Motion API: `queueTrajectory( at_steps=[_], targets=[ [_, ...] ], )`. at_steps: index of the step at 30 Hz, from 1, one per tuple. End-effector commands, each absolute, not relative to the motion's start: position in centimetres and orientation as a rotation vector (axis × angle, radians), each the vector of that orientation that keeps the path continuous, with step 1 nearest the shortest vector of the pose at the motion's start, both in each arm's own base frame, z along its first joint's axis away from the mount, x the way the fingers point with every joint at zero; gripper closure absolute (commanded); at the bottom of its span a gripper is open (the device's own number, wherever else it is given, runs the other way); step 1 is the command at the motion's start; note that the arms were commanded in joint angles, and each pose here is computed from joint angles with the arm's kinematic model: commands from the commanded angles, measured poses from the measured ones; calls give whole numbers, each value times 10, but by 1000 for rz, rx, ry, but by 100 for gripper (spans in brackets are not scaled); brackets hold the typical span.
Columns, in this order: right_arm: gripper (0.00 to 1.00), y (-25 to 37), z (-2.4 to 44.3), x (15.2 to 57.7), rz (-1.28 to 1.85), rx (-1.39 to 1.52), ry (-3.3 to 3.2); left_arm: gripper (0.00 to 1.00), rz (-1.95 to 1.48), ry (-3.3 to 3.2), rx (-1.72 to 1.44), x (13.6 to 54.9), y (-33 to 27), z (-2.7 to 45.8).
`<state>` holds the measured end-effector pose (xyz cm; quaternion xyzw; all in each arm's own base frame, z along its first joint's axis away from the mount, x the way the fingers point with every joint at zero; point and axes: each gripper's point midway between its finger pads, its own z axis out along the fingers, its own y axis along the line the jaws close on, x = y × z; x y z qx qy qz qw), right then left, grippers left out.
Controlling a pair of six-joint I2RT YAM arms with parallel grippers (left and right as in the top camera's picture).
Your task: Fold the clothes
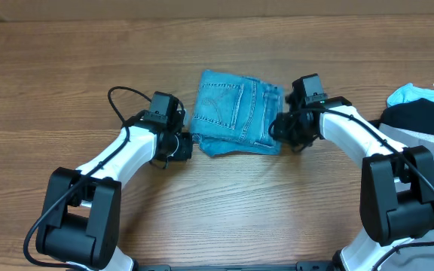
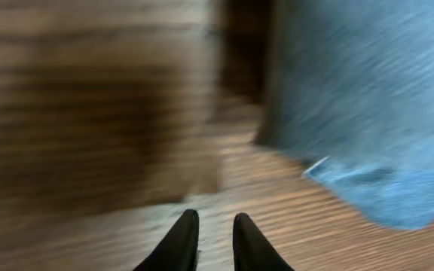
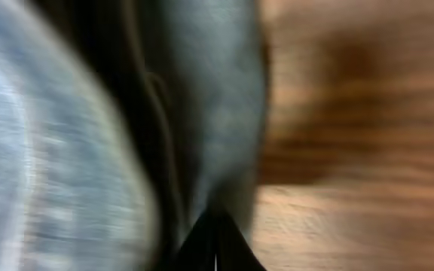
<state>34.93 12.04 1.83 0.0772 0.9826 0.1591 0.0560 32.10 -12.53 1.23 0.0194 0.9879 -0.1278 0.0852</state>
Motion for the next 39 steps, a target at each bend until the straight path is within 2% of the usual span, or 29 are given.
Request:
queueTrajectory(
  at_steps=[1,2,3,5,8,11,18,23,27,29,32,33,34,35,39],
  targets=[
    [91,101,46,360,417,167,2973,68,-452,2922,11,331,-120,42],
    [86,102,57,361,445,149,2965,62,-527,2900,26,335,-125,55],
    [74,108,79,364,504,105,2936,52,-647,2830,41,347,-132,82],
    [60,114,100,367,558,49,2890,40,-719,2755,43,361,-135,106],
    [51,121,126,368,619,15,2822,21,-737,2662,45,382,-132,126],
    [49,131,154,363,713,-29,2749,7,-771,2587,35,405,-132,126],
    [48,149,189,349,887,-99,2664,3,-1065,2600,29,425,-160,65],
    [48,149,195,344,899,-105,2656,12,-1336,2560,46,431,-185,39],
    [48,149,194,341,899,-99,2670,20,-1368,2581,52,428,-196,24],
    [47,149,194,342,899,-99,2669,33,-1360,2592,63,426,-201,21],
    [47,148,194,342,895,-99,2668,62,-1339,2594,81,426,-205,19],
    [47,148,194,342,894,-99,2668,73,-1338,2589,85,426,-205,20],
    [47,148,194,342,894,-99,2669,88,-1339,2582,89,427,-205,21],
    [48,147,193,342,887,-96,2671,96,-1345,2549,101,433,-204,27],
    [47,147,192,341,885,-93,2678,96,-1336,2439,81,465,-179,61]
  ],
)
